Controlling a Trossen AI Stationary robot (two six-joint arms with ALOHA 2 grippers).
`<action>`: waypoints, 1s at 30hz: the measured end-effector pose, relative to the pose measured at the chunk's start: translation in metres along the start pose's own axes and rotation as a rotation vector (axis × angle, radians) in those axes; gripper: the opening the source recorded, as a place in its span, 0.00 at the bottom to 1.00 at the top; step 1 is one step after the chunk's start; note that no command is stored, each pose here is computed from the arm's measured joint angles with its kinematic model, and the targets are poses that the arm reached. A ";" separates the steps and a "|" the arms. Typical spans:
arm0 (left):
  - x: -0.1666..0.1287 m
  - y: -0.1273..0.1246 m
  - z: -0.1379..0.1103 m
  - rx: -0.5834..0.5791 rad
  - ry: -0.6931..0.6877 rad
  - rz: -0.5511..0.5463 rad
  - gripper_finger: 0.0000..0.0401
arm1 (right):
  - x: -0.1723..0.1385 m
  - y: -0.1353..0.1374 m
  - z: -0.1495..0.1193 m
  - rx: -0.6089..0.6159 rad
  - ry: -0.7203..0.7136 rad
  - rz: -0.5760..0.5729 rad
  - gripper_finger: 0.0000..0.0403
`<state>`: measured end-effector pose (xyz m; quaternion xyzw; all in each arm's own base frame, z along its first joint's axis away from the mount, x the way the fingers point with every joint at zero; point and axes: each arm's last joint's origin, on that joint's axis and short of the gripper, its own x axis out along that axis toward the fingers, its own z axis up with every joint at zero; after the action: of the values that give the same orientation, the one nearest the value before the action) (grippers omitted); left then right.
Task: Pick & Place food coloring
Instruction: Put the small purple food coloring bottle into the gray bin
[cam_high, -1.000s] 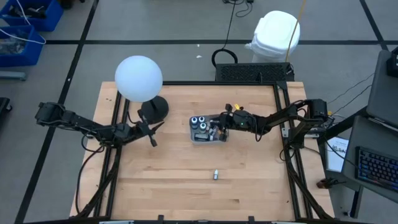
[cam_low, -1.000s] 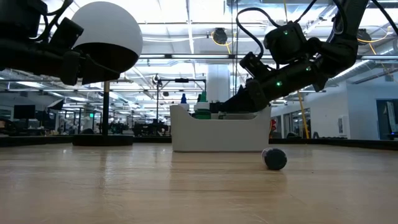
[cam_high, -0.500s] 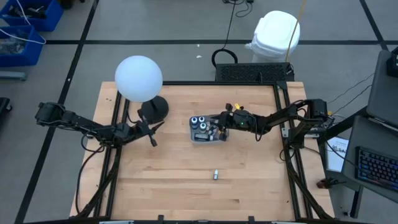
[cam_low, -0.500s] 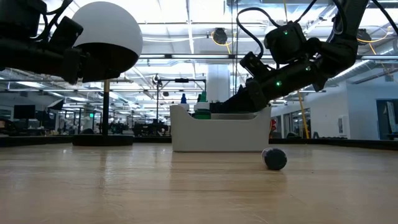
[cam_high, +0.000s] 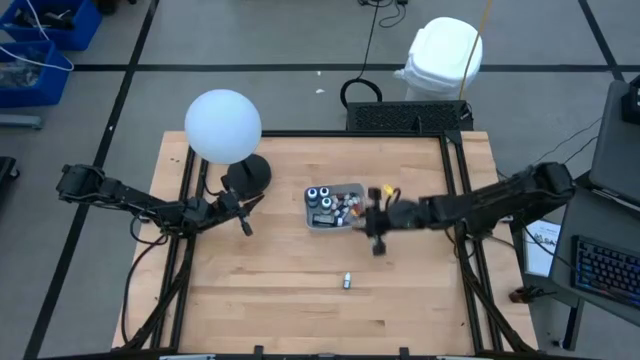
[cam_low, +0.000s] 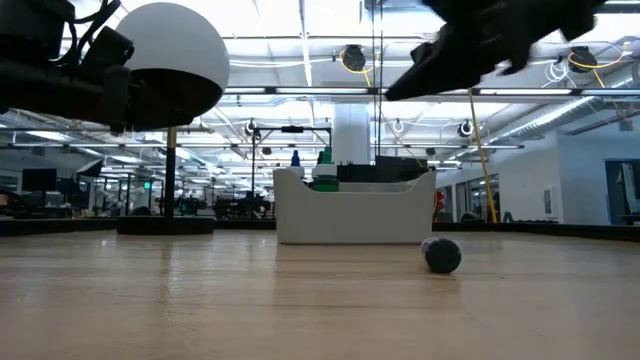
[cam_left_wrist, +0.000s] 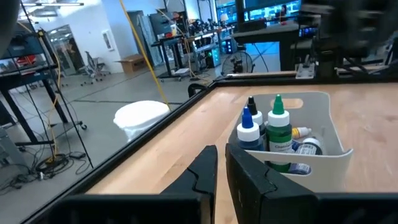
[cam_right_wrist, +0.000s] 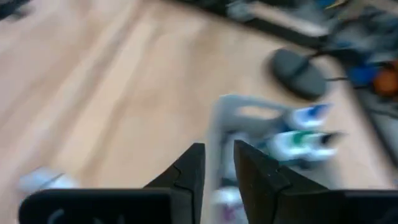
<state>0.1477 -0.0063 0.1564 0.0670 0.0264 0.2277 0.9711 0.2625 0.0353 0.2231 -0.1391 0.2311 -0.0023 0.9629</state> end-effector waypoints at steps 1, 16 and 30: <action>0.000 0.000 0.000 0.000 -0.001 0.000 0.10 | -0.002 0.010 0.002 -0.013 0.029 0.042 0.18; 0.000 0.000 0.002 -0.033 -0.022 -0.017 0.10 | 0.032 0.091 -0.014 -0.298 0.219 0.318 0.10; 0.000 -0.001 0.002 -0.026 -0.022 -0.026 0.10 | 0.074 0.110 -0.018 -0.447 0.213 0.582 0.41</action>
<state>0.1481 -0.0071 0.1585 0.0566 0.0134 0.2148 0.9749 0.3145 0.1317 0.1453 -0.2733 0.3542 0.3071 0.8399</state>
